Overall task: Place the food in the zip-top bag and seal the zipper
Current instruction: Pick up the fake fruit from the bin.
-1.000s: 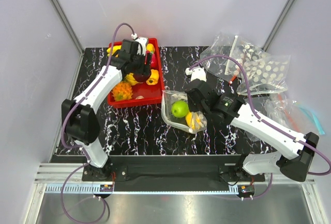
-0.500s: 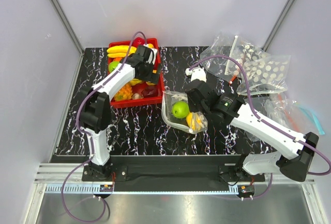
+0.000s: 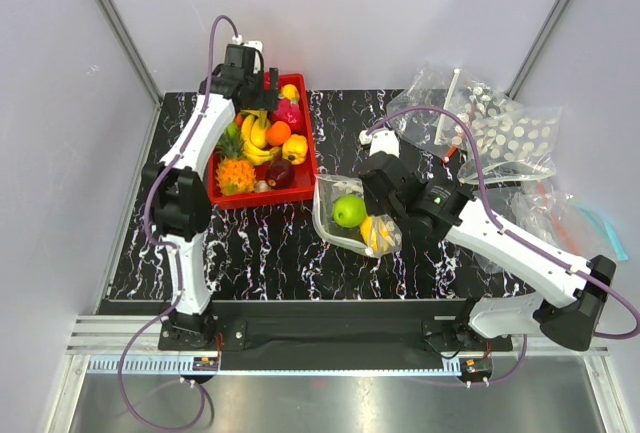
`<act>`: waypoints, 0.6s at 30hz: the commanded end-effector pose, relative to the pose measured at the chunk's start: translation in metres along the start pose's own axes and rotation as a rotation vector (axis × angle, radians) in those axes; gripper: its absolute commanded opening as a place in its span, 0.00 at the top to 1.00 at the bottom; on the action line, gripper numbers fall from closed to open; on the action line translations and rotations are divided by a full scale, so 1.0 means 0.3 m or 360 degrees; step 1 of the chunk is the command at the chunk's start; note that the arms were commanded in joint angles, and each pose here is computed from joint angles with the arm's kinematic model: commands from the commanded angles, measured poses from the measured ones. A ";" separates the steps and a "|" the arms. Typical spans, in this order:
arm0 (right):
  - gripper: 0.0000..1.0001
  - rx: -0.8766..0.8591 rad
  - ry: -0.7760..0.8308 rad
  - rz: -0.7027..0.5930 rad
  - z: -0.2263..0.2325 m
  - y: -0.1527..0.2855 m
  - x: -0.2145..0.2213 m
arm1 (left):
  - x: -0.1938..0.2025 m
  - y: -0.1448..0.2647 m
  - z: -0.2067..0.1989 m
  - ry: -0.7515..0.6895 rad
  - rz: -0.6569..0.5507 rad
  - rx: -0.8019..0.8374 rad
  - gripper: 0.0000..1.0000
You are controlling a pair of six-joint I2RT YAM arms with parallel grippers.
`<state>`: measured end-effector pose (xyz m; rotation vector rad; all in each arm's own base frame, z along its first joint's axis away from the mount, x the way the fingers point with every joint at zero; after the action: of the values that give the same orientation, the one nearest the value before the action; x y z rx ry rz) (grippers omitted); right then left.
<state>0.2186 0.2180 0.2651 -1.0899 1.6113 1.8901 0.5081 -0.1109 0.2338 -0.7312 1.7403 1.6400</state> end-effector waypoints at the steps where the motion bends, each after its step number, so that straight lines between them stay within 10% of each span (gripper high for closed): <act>1: 1.00 -0.0005 -0.0043 -0.0106 0.001 0.019 -0.079 | -0.007 -0.081 -0.002 -0.0006 0.0004 -0.0021 0.11; 10: 1.00 -0.0040 -0.0062 -0.0117 0.004 0.036 -0.085 | 0.001 -0.302 0.001 0.0086 0.0027 0.0007 0.14; 18: 1.00 -0.0038 -0.0064 -0.0093 0.001 0.030 -0.067 | -0.010 -0.304 0.013 0.0130 -0.0038 0.0107 0.62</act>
<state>0.2206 0.2189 0.2674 -1.0863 1.6052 1.8898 0.5693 -0.1100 0.1306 -0.7059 1.8586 1.7134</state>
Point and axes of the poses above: each gripper's point midway between its finger pads, its own y axis back along the fingers, its own z axis along the line the jaws close on, x = y × z, the point moved 4 cm from there along y, back along the fingers
